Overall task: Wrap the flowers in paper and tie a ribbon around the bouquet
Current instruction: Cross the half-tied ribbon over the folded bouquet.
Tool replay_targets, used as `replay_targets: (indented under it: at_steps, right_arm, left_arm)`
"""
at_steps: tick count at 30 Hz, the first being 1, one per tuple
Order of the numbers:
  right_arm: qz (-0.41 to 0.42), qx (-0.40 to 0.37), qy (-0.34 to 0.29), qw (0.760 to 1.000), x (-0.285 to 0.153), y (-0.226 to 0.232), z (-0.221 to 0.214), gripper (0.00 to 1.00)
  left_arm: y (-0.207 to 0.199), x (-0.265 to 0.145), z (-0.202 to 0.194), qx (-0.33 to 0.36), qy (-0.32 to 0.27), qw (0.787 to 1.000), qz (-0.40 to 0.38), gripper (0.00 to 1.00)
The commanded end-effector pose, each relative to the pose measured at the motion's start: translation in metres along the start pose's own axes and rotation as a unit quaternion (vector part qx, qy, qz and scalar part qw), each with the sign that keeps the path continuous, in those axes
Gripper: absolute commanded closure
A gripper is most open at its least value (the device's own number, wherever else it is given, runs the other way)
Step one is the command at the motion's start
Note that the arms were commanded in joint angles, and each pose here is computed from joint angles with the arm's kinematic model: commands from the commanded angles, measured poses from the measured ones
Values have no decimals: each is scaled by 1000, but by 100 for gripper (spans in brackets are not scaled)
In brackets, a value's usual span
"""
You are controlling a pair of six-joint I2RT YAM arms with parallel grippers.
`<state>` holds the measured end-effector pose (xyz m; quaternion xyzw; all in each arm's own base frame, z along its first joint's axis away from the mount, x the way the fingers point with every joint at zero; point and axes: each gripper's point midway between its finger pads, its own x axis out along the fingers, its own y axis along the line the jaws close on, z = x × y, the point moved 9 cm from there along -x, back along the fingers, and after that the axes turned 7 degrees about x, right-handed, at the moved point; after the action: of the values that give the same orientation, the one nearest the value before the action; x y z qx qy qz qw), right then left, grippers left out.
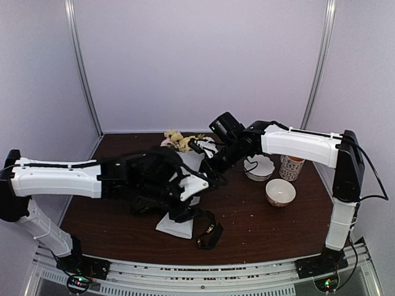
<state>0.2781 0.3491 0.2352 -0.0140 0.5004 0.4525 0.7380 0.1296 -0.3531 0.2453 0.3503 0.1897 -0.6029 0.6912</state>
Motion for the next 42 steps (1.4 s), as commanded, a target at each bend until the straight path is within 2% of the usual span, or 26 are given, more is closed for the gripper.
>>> replay_targets:
  at_steps: [1,2,3,6,9,12,15,18,26,30,32,33,35,39,42]
  right_arm:
    - [30,-2,-37,999,-13,17,9,100]
    - [37,3,-40,999,-12,18,7,100]
    - [45,5,-46,998,-11,20,7,100]
    - [74,8,-60,995,-11,30,7,100]
    - [87,8,-67,994,-10,37,7,100]
    - [101,8,-74,992,-10,44,7,100]
    - [107,14,-78,991,-9,46,7,100]
    - [116,19,-76,990,-5,47,8,100]
    - [132,8,-63,989,2,49,12,100]
    - [136,8,-55,989,6,49,11,100]
    - [141,7,-54,989,6,49,10,100]
    - [142,6,-54,988,6,49,10,100]
    - [142,5,-56,988,6,49,10,100]
    - [149,5,-55,987,8,51,13,96]
    - [160,-12,-57,985,8,61,14,92]
  left_arm:
    - [50,-41,-44,-131,-87,971,183,43]
    - [55,-45,-62,-153,-95,959,218,41]
    - [56,-46,-76,-163,-107,952,235,32]
    - [51,-42,-92,-147,-125,955,223,14]
    - [46,-24,-101,-125,-92,971,181,9]
    - [55,-12,-125,-162,-59,967,187,10]
    - [59,-8,-134,-166,-70,968,174,15]
    - [58,0,-138,-156,-55,973,160,25]
    - [61,22,-140,-137,-36,983,117,35]
    - [69,23,-148,-151,-24,979,138,74]
    - [71,21,-147,-152,-35,978,136,87]
    - [70,21,-146,-150,-40,979,135,90]
    - [71,22,-147,-150,-42,978,137,91]
    - [75,31,-148,-151,-36,978,137,100]
    - [77,32,-150,-158,-38,974,156,100]
